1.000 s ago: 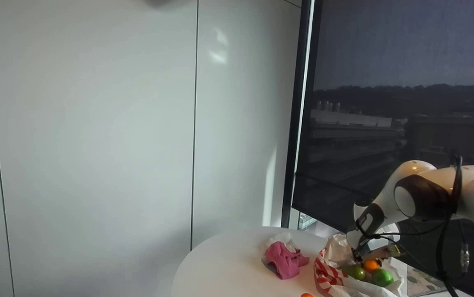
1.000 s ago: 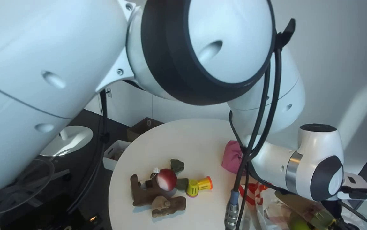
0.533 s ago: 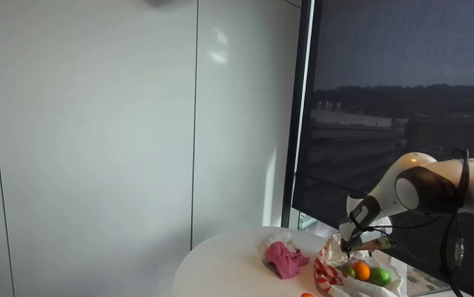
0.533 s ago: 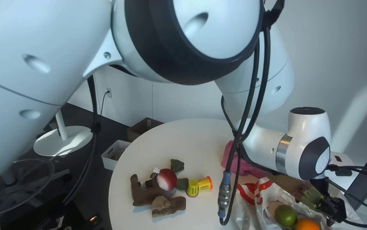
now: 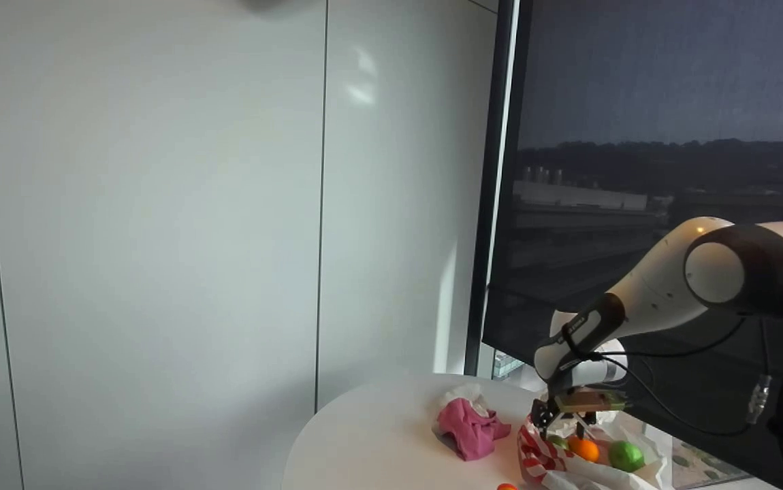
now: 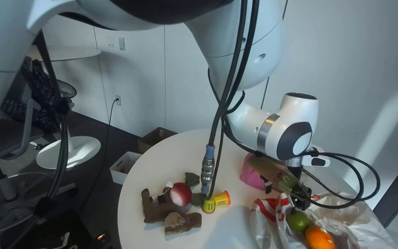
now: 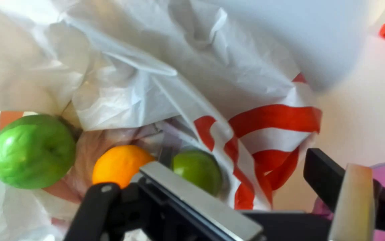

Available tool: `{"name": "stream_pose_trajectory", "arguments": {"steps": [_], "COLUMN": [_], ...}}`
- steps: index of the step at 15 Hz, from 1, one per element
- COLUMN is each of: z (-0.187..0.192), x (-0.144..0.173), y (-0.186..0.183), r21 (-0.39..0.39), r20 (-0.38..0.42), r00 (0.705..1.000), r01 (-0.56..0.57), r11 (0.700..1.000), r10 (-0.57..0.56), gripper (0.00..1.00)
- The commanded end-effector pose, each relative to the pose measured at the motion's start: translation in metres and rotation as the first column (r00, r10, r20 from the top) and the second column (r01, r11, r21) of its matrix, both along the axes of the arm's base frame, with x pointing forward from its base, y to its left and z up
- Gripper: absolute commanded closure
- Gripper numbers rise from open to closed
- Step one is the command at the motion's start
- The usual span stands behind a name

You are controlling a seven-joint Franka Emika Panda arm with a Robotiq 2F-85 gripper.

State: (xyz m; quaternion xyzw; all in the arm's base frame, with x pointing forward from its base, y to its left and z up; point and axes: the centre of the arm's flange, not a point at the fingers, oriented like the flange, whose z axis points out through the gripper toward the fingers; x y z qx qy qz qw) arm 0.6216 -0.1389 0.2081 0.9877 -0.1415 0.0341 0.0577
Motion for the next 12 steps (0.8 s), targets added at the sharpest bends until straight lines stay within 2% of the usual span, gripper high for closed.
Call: {"name": "stream_pose_trajectory", "arguments": {"steps": [1,9,12], "z": [-0.002,-0.08,-0.086], "x": [-0.021,-0.025,-0.019], "y": [0.054,0.105,0.13], "r21": [0.084,0.065,0.054], "r20": [-0.028,0.014,0.057], "r00": [0.999,0.994,0.991], "r01": [-0.037,0.109,0.121], "r11": [0.996,0.992,0.991], "r10": [0.039,-0.11,-0.124], "gripper": [0.0,0.0,0.0]}}
